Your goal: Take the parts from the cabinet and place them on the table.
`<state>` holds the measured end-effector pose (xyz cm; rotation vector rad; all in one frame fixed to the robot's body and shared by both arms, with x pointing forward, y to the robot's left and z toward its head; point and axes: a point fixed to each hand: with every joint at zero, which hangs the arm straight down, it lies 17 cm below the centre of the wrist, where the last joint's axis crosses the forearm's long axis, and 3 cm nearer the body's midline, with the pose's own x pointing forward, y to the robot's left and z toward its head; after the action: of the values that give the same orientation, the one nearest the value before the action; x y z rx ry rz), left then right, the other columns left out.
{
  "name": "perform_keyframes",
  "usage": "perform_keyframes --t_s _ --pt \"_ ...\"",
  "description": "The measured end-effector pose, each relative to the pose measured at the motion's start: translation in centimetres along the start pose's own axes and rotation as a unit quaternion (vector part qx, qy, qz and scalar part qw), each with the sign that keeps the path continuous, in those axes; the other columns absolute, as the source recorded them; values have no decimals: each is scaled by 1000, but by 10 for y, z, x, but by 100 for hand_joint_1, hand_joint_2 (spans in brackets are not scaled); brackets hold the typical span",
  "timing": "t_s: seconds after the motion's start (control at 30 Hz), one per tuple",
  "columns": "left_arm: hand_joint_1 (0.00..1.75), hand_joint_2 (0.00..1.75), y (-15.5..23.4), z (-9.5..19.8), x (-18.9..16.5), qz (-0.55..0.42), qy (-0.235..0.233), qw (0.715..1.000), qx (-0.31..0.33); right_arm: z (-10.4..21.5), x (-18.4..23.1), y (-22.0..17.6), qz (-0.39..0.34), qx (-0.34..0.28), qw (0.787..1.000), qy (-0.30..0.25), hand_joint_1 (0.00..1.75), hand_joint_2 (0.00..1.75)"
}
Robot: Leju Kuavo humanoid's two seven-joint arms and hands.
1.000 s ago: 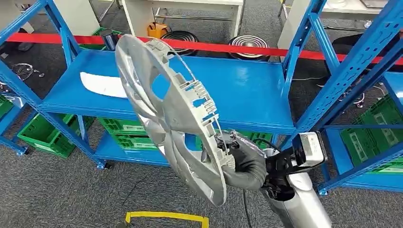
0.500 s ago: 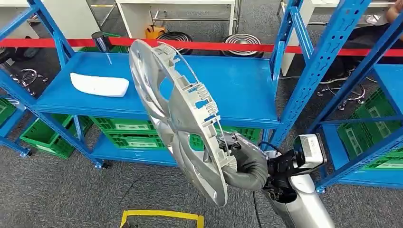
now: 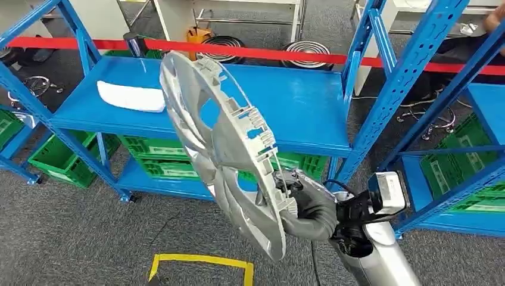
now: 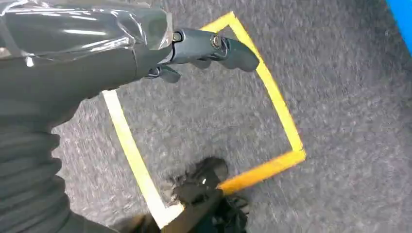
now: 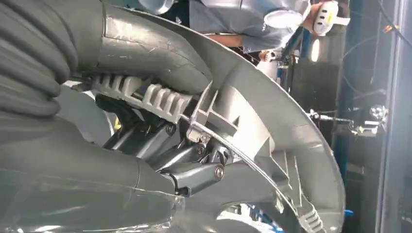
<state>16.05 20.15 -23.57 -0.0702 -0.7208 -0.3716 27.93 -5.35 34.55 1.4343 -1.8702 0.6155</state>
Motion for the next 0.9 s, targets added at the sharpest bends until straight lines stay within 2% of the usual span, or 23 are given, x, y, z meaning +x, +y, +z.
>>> perform_keyframes --t_s 0.9 --pt "0 175 0 0 -2 3 5 1000 1 -1 -2 -1 3 -2 1000 4 175 175"
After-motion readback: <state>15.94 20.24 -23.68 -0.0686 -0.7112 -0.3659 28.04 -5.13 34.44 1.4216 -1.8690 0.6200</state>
